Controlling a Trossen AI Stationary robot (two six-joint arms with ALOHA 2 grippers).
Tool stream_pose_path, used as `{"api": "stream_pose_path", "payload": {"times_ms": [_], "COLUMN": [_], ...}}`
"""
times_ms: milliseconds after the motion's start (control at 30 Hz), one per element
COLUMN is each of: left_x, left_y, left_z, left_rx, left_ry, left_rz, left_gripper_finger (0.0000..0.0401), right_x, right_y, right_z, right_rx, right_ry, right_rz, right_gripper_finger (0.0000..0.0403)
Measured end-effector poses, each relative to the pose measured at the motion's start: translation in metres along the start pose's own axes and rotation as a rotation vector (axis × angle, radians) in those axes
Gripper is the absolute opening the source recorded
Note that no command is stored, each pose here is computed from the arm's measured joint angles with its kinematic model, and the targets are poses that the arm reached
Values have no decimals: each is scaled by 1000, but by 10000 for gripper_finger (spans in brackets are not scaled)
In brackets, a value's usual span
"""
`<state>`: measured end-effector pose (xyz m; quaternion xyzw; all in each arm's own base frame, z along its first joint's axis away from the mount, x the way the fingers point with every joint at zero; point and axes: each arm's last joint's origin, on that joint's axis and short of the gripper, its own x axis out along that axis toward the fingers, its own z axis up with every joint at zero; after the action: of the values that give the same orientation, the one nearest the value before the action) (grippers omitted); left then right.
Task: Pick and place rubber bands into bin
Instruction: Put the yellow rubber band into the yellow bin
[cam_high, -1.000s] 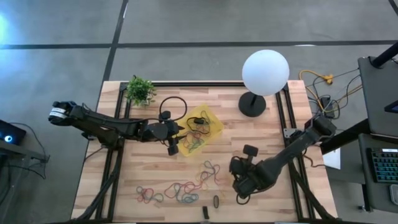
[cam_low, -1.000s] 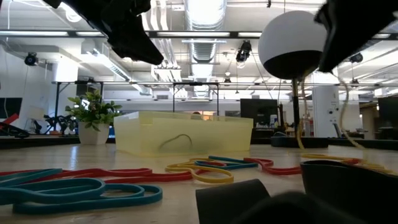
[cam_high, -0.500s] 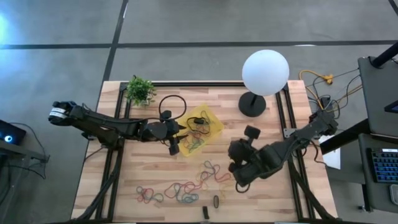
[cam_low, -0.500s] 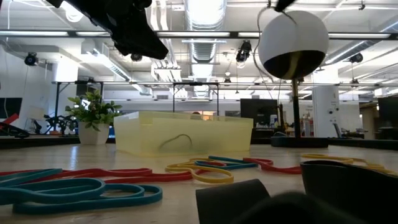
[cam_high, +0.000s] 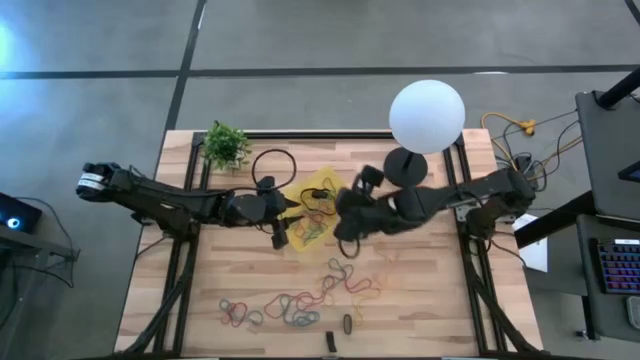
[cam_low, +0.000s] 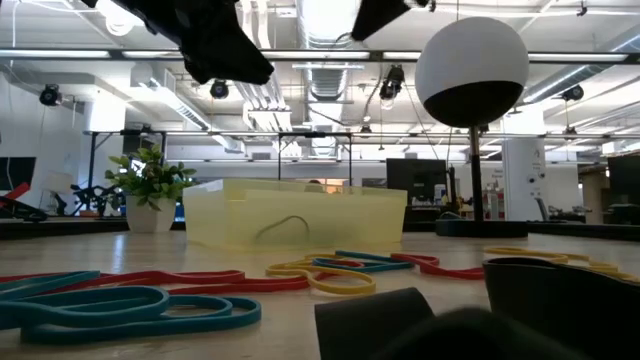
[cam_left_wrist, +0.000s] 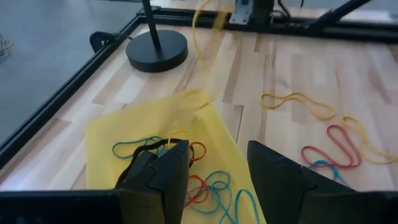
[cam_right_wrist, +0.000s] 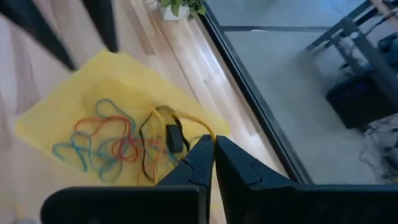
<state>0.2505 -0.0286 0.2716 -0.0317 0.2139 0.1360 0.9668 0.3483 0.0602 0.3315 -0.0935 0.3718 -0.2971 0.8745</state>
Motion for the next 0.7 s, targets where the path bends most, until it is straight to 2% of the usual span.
{"api": "stream_pose_path", "payload": {"times_ms": [400,600,700], "left_x": [-45,-53,-51], "left_y": [15,19,18], "left_z": [10,8,7], "left_rx": [-35,-56,-59], "left_ry": [-70,-78,-71], "left_rz": [-15,-18,-16], "left_gripper_finger": [148,148,148], "right_x": [63,86,95], "right_y": [-31,-34,-36], "right_z": [-4,-16,-23], "right_rx": [76,123,122], "right_ry": [56,80,115], "right_rz": [118,190,286], "right_gripper_finger": [8,9,12]}}
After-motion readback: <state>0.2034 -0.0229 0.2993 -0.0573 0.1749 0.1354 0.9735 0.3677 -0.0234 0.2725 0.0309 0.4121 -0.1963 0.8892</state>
